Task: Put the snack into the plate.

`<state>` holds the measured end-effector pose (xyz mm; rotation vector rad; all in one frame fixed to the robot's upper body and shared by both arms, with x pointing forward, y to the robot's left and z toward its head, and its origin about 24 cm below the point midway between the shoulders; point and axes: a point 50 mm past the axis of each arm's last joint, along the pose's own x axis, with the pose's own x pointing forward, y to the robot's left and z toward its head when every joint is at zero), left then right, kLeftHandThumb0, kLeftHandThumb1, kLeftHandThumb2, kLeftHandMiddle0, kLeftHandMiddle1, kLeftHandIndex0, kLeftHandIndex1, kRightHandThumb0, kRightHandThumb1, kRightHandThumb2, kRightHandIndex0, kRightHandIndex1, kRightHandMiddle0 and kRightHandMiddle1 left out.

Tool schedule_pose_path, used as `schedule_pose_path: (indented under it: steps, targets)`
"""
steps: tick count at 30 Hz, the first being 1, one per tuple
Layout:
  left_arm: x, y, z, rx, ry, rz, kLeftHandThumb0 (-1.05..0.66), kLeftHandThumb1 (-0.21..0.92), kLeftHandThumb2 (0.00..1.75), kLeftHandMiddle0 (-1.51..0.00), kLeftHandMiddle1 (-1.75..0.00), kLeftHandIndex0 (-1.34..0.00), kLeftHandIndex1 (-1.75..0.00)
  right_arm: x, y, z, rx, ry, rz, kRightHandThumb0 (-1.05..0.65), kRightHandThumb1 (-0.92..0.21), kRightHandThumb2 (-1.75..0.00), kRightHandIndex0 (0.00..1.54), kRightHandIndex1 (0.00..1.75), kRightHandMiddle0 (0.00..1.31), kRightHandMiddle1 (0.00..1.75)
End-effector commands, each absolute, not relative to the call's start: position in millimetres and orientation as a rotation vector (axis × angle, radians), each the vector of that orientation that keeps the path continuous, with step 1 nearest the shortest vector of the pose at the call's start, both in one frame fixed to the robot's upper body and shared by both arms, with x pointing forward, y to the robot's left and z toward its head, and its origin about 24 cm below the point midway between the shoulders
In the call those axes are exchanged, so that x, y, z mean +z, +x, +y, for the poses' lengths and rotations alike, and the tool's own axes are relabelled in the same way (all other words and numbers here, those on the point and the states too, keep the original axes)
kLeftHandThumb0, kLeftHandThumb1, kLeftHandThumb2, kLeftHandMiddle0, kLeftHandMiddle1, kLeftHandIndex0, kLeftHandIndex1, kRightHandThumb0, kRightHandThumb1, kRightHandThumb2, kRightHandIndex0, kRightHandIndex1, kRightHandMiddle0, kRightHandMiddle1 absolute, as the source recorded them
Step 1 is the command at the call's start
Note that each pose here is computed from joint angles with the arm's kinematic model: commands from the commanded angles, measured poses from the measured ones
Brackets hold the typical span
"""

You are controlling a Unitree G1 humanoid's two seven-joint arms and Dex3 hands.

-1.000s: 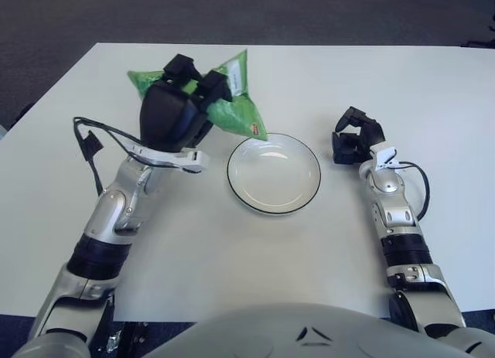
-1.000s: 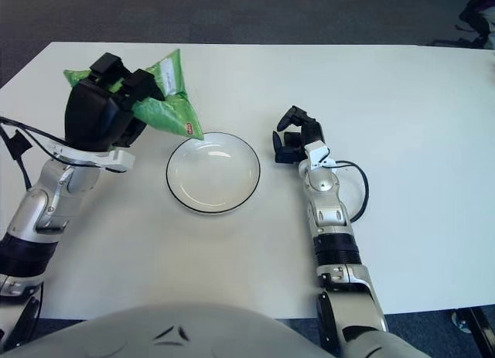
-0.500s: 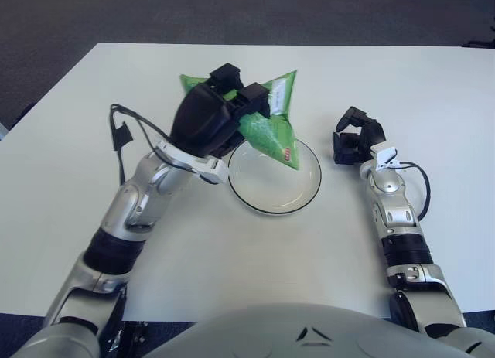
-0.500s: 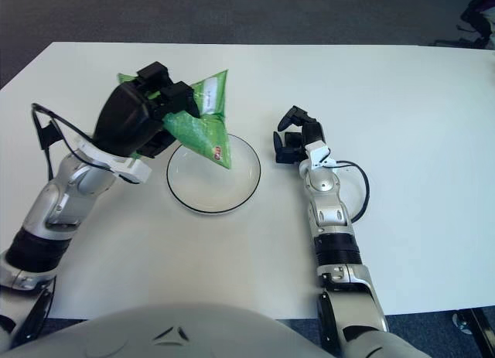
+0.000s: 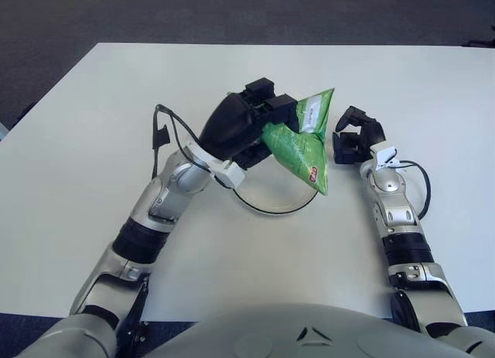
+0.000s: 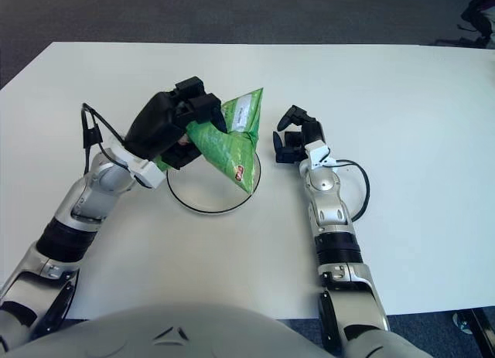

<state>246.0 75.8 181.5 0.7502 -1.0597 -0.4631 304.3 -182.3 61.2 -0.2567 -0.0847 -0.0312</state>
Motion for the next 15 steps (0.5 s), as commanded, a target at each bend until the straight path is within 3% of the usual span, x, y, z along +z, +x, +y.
schedule_pose_path:
  steps: [1, 15]
  targets:
    - [187.5, 246.4, 70.6, -0.482, 0.752, -1.092, 0.55, 0.11, 1.57, -0.78, -1.75, -0.98, -1.75, 14.9, 287.2, -191.0, -0.04, -0.296, 0.121, -0.53, -0.19, -1.47, 1.32, 1.75, 0.72, 1.75]
    - [178.9, 243.3, 58.3, -0.476, 0.946, -1.137, 0.55, 0.12, 1.56, -0.77, -1.75, -0.97, -1.75, 12.4, 287.9, -191.8, -0.048, -0.327, 0.116, -0.53, -0.19, -1.47, 1.31, 1.75, 0.72, 1.75]
